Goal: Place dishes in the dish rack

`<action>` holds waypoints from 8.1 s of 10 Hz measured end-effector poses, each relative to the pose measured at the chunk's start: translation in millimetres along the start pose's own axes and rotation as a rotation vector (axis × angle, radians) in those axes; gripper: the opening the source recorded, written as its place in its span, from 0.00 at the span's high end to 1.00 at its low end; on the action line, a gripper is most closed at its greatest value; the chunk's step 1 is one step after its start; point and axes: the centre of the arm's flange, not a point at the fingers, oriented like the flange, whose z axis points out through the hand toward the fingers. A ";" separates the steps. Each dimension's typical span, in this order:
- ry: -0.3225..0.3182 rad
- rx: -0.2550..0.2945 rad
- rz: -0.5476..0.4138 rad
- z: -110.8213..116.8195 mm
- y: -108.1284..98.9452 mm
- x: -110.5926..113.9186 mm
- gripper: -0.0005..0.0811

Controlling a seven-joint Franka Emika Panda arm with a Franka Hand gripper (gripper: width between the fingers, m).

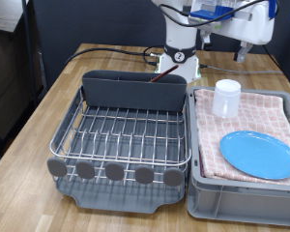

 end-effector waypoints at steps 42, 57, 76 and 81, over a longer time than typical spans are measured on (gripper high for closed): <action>-0.296 0.098 -0.173 197.6 -9.3 -35.5 0.01; -0.352 0.147 -0.222 199.7 -4.4 -30.8 0.97; 0.008 -0.094 -0.485 43.9 -26.3 5.8 0.97; 0.057 -0.122 -0.554 8.6 -35.6 -4.2 0.97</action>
